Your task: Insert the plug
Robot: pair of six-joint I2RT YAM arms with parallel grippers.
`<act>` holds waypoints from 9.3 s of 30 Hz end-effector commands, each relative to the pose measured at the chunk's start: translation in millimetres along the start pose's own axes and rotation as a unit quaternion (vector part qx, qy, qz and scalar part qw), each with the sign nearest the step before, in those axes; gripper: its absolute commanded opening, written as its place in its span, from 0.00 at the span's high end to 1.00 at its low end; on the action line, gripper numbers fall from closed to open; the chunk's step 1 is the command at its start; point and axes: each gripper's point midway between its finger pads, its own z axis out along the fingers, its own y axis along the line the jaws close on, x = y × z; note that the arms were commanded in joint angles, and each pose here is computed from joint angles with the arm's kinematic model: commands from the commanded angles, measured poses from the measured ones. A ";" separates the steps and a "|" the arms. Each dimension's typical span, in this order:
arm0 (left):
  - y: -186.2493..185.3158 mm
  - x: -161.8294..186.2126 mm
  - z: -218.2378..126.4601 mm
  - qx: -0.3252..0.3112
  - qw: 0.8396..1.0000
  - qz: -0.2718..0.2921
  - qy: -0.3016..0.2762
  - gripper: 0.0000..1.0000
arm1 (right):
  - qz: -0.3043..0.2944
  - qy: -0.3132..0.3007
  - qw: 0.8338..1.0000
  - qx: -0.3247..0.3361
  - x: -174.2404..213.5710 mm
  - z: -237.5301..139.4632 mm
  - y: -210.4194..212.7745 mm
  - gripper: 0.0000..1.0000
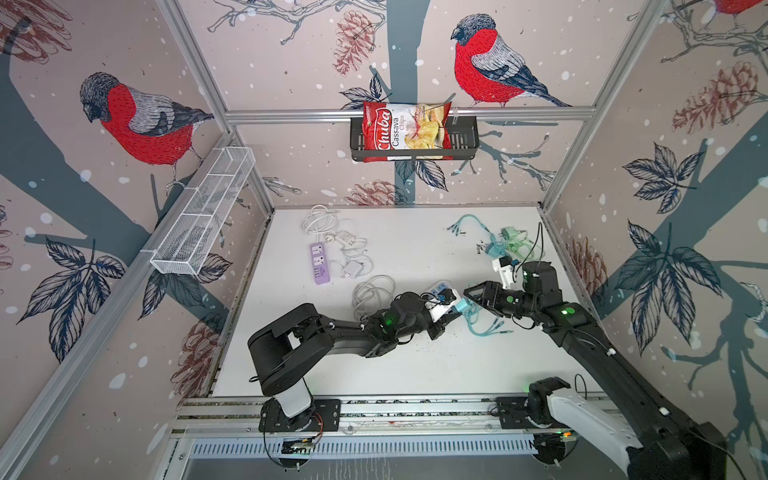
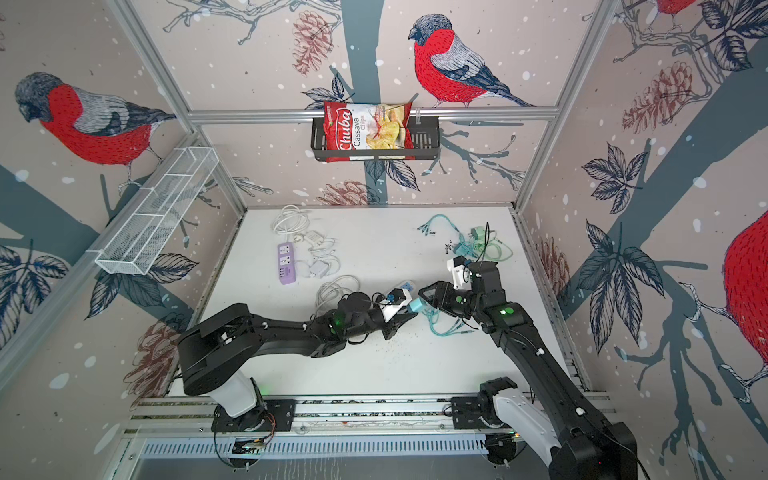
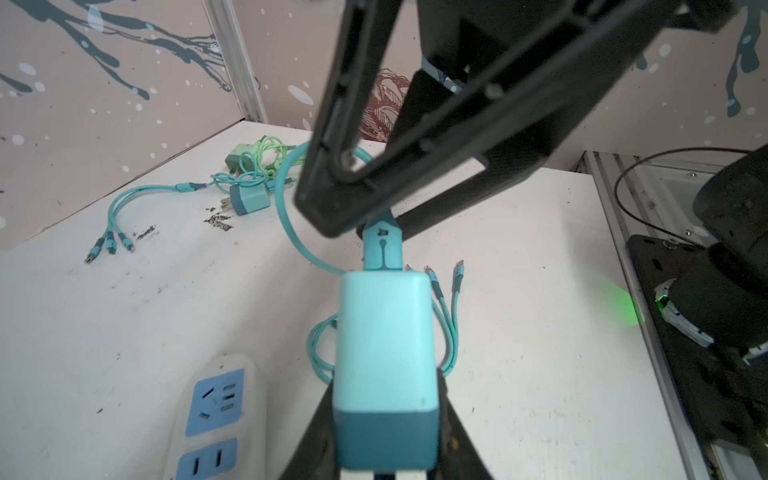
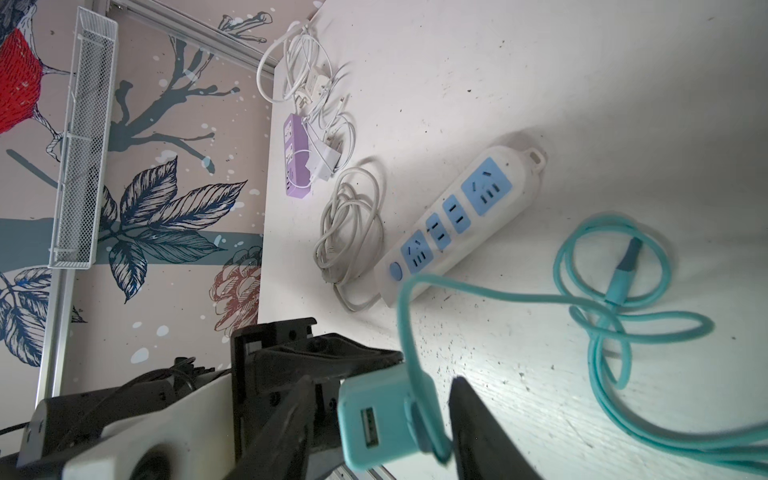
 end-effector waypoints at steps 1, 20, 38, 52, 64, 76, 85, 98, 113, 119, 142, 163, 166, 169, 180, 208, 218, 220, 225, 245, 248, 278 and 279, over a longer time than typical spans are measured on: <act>1.5 -20.9 0.7 0.001 0.998 0.041 -0.048 0.85 | -0.022 0.002 1.000 -0.007 -0.6 -1.1 5.6 0.44; 7.6 -13.3 -13.1 0.018 0.991 0.103 -0.085 0.84 | -0.055 0.063 0.996 -0.017 21.3 12.9 12.4 0.43; 14.1 -12.2 -24.8 -0.017 0.984 0.138 -0.114 0.85 | -0.076 0.096 0.992 -0.022 33.5 24.9 14.4 0.46; 15.9 -10.9 -24.5 -0.025 0.981 0.150 -0.120 0.85 | -0.085 0.110 0.990 -0.036 35.9 28.6 21.4 0.49; 16.2 -7.4 -23.8 -0.027 0.981 0.152 -0.119 0.84 | -0.093 0.116 0.988 -0.034 34.4 31.0 21.7 0.52; 27.2 -12.6 -23.9 -0.057 0.980 0.137 -0.130 0.66 | -0.100 0.121 0.987 -0.023 39.8 34.3 15.8 0.71; 28.3 -17.5 -34.9 -0.068 0.980 0.112 -0.152 0.17 | -0.094 0.096 0.991 0.015 17.9 31.6 11.7 0.76; 59.9 8.2 -67.4 -0.166 0.984 0.055 -0.031 0.06 | -0.079 0.035 0.970 0.227 -43.8 12.9 -58.5 0.76; 80.9 30.8 -131.2 -0.271 0.958 -0.068 0.059 0.05 | -0.078 0.060 0.965 0.242 -51.2 41.7 -66.8 0.76; 93.6 40.6 -137.2 -0.310 0.946 -0.053 0.079 0.04 | -0.072 0.060 0.962 0.256 -51.7 61.6 -63.0 0.76; 90.1 48.6 -133.6 -0.276 0.956 -0.062 0.081 0.04 | -0.211 0.159 0.921 0.285 -43.0 95.1 -56.3 0.83; 84.3 50.5 -136.2 -0.266 0.958 -0.092 0.065 0.04 | -0.263 0.203 0.896 0.293 -35.7 116.6 -63.1 0.81; 84.6 50.0 -136.3 -0.266 0.957 -0.091 0.064 0.04 | -0.265 0.203 0.897 0.290 -34.7 117.3 -62.5 0.81; 85.3 50.2 -136.8 -0.269 0.957 -0.091 0.063 0.03 | -0.267 0.203 0.895 0.292 -35.1 117.3 -64.0 0.81; 85.5 54.6 -137.5 -0.271 0.956 -0.094 0.064 0.04 | -0.286 0.202 0.896 0.273 -31.0 121.3 -49.5 0.82; 85.0 58.3 -138.9 -0.273 0.955 -0.099 0.061 0.03 | -0.297 0.232 0.875 0.305 -15.3 124.7 -70.8 0.82; 85.1 59.5 -137.2 -0.272 0.955 -0.101 0.060 0.04 | -0.281 0.262 0.868 0.315 9.1 130.1 -93.7 0.83; 85.2 59.1 -137.4 -0.273 0.955 -0.101 0.059 0.04 | -0.278 0.262 0.870 0.313 11.1 130.0 -94.6 0.83; 86.8 56.4 -138.5 -0.277 0.954 -0.096 0.057 0.04 | -0.277 0.260 0.869 0.317 10.5 131.1 -94.5 0.79; 88.0 63.8 -154.2 -0.297 0.948 -0.100 0.059 0.04 | -0.289 0.206 0.888 0.291 -20.6 132.0 -53.4 0.34; 88.9 62.0 -153.9 -0.299 0.947 -0.098 0.060 0.04 | -0.284 0.207 0.891 0.287 -16.0 127.8 -53.4 0.33; 128.2 -6.6 -114.9 -0.326 0.942 -0.056 0.057 0.03 | -0.043 -0.128 0.934 0.329 -110.6 -19.3 -73.1 0.27; 131.4 -11.5 -116.6 -0.328 0.941 -0.067 0.047 0.03 | -0.037 -0.124 0.930 0.343 -119.9 -14.1 -85.4 0.27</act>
